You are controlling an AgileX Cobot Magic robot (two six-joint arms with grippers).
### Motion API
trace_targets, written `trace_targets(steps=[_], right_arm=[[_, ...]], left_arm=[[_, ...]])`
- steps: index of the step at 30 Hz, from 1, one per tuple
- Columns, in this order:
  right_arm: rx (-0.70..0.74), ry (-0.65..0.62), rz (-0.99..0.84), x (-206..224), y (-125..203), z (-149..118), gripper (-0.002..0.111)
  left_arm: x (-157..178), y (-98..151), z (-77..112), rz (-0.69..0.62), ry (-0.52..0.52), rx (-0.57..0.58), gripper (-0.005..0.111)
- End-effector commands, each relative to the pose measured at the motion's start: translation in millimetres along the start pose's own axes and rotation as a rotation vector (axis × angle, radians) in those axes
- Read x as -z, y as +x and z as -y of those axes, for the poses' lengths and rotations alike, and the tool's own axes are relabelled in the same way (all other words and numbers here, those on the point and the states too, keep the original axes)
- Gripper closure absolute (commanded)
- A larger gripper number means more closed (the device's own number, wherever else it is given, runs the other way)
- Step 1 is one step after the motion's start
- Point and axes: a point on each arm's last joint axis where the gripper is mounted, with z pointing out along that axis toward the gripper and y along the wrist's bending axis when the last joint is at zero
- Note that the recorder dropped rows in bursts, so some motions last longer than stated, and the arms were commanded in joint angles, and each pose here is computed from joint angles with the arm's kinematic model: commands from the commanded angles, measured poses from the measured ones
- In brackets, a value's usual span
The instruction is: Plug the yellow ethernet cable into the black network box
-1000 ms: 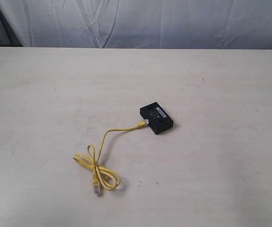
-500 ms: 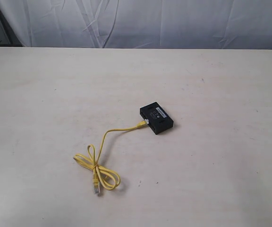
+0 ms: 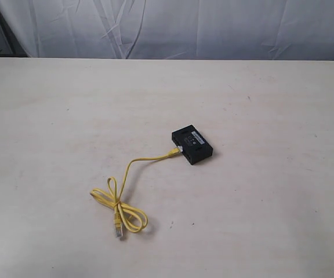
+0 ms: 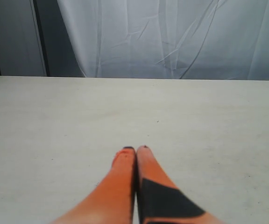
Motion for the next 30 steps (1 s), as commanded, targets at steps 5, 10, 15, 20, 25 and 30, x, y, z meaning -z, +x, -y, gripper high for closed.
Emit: trace_targets(steps=[5, 10, 15, 20, 25, 30], right_arm=[[0.003, 0.014, -0.039, -3, 30, 3, 0.109], [-0.004, 0.017, -0.088, -4, 39, 3, 0.109], [-0.004, 0.018, -0.093, -4, 40, 3, 0.109], [-0.003, 0.019, -0.099, -4, 40, 3, 0.109], [-0.005, 0.018, -0.101, -4, 41, 3, 0.109], [-0.005, 0.018, -0.101, -4, 41, 3, 0.109]], left_arm=[[0, 0, -0.2, 0.016, -0.002, 0.0, 0.106], [0, 0, -0.2, 0.016, -0.002, 0.0, 0.106], [0, 0, -0.2, 0.016, -0.002, 0.0, 0.106], [0, 0, -0.2, 0.016, -0.002, 0.0, 0.106], [0, 0, -0.2, 0.016, -0.002, 0.0, 0.106], [0, 0, -0.2, 0.016, -0.002, 0.0, 0.106]])
